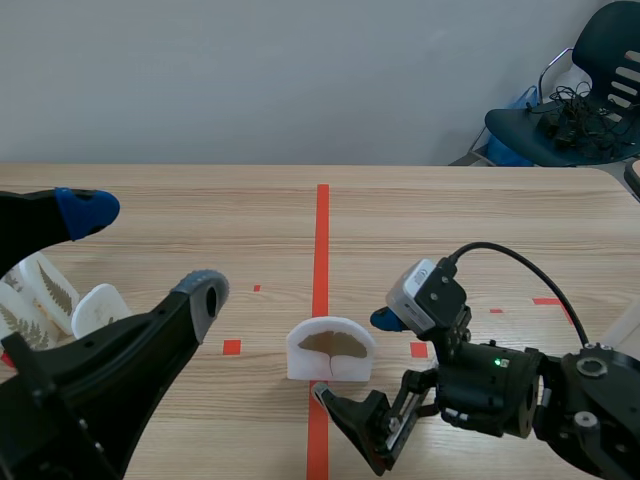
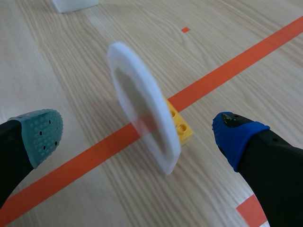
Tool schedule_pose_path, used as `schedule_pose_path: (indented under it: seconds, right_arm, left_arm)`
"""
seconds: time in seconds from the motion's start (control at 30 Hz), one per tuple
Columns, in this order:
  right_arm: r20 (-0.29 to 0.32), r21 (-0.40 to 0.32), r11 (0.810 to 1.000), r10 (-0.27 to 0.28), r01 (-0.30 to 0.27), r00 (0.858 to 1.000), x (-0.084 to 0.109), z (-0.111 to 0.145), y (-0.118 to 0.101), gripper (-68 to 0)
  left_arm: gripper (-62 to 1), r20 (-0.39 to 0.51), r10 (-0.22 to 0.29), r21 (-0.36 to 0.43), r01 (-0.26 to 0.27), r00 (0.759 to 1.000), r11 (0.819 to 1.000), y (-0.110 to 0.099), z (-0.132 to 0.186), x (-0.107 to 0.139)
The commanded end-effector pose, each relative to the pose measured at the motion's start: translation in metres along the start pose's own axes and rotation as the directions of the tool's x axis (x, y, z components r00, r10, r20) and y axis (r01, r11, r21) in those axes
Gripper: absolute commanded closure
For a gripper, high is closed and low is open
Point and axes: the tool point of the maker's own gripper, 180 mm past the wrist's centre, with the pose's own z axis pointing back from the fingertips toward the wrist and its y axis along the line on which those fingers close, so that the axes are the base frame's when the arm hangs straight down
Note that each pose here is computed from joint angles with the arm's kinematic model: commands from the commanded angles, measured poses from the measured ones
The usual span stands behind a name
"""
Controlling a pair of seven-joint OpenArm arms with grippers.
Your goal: Do the leaf sorting experiment
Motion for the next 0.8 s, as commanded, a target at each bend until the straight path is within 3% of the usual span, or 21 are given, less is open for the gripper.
schedule_pose_path:
  seconds: [0.0,0.2,0.43,0.77]
  right_arm:
    - [0.033,-0.02,0.999,0.028,-0.028,0.999,0.014,-0.004,-0.013,-67.9]
    - [0.025,0.014,1.0,0.02,-0.02,1.0,0.011,-0.019,-0.005,-67.9]
    - [-0.009,0.048,0.999,-0.003,0.004,1.0,-0.003,-0.026,0.007,-37.9]
    - [-0.007,0.041,0.999,-0.004,0.004,1.0,-0.002,-0.025,0.004,-7.5]
  left_arm:
    - [-62.3,0.03,0.003,0.001,-0.003,1.0,1.0,0.001,-0.002,0.006]
    - [-62.3,0.037,-0.004,0.0,0.004,0.999,1.0,0.002,-0.003,0.008]
    - [-62.3,0.037,-0.003,0.0,0.003,0.999,1.0,0.002,-0.003,0.008]
    - [-62.3,0.036,-0.003,0.0,0.003,0.999,1.0,0.002,-0.003,0.008]
